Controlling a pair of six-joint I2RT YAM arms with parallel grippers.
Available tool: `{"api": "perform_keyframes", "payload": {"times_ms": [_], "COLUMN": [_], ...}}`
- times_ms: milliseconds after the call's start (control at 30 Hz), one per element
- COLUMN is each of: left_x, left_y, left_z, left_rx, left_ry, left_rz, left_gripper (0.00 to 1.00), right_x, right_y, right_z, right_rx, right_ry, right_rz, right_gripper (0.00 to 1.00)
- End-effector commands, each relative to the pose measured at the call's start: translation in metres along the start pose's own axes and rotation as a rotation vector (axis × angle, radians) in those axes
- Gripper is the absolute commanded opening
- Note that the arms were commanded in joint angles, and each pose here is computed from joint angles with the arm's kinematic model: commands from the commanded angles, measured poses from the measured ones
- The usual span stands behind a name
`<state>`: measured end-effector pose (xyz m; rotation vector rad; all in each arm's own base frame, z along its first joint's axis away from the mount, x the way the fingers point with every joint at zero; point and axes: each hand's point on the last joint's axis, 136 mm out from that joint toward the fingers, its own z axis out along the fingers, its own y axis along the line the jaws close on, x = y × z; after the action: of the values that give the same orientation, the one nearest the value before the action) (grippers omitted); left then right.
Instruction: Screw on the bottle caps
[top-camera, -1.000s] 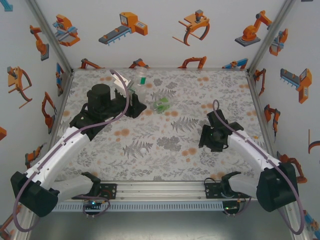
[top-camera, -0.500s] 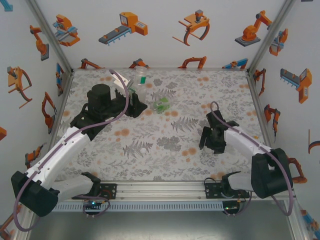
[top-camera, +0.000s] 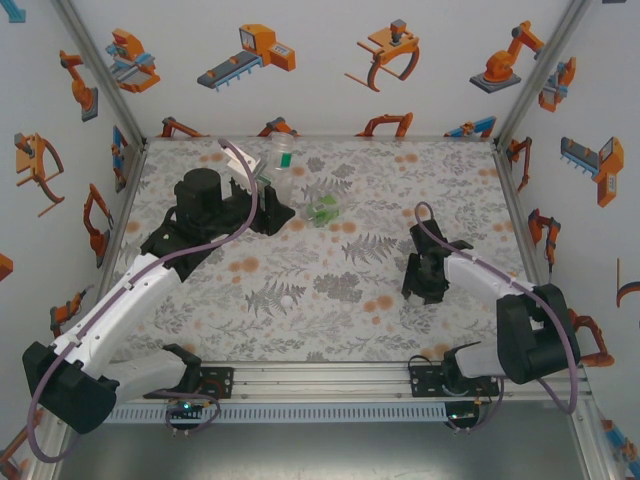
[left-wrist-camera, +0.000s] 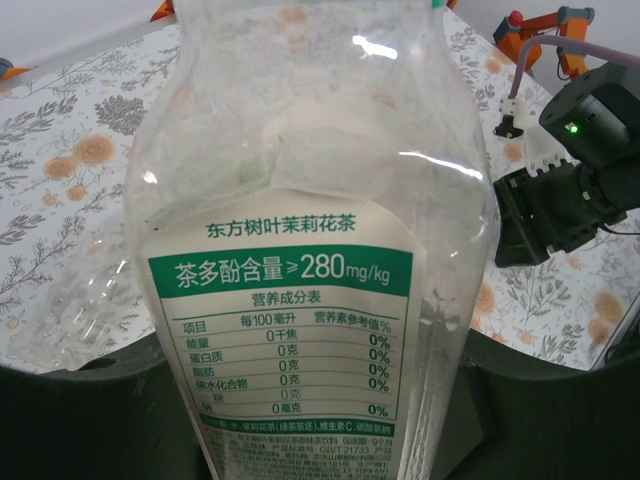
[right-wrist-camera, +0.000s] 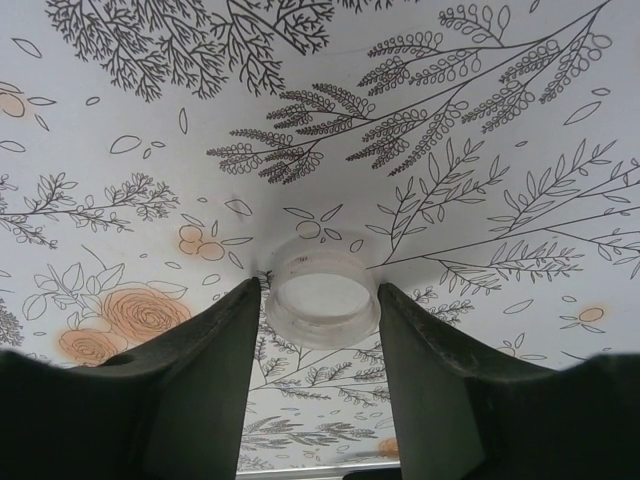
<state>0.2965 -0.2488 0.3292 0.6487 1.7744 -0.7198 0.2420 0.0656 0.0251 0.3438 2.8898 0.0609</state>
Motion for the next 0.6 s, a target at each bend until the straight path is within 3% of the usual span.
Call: {"api": "perform_keyframes", "payload": {"times_ms": [0, 267, 567], "left_x": [-0.007, -0.005, -0.004], "left_y": [0.002, 0.003, 0.004], "left_z": [0.000, 0.001, -0.001], "left_rx": [-0.005, -0.011, -0.019], "left_ry": [-0.032, -0.027, -0.032], "left_rz": [-0.003, -0.004, -0.008], "left_gripper": [0.00, 0.00, 0.00], "right_x": [-0.006, -0.023, -0.049], "right_y": [-0.004, 0.022, 0.110], "right_z": [-0.002, -0.011, -0.007], "right_rx": [0.023, -0.055, -0.091], "right_ry": [-0.016, -0.040, -0.050], "right_rz": [-0.010, -0.016, -0.191], "right_gripper": [0.45, 0.37, 0.37]}}
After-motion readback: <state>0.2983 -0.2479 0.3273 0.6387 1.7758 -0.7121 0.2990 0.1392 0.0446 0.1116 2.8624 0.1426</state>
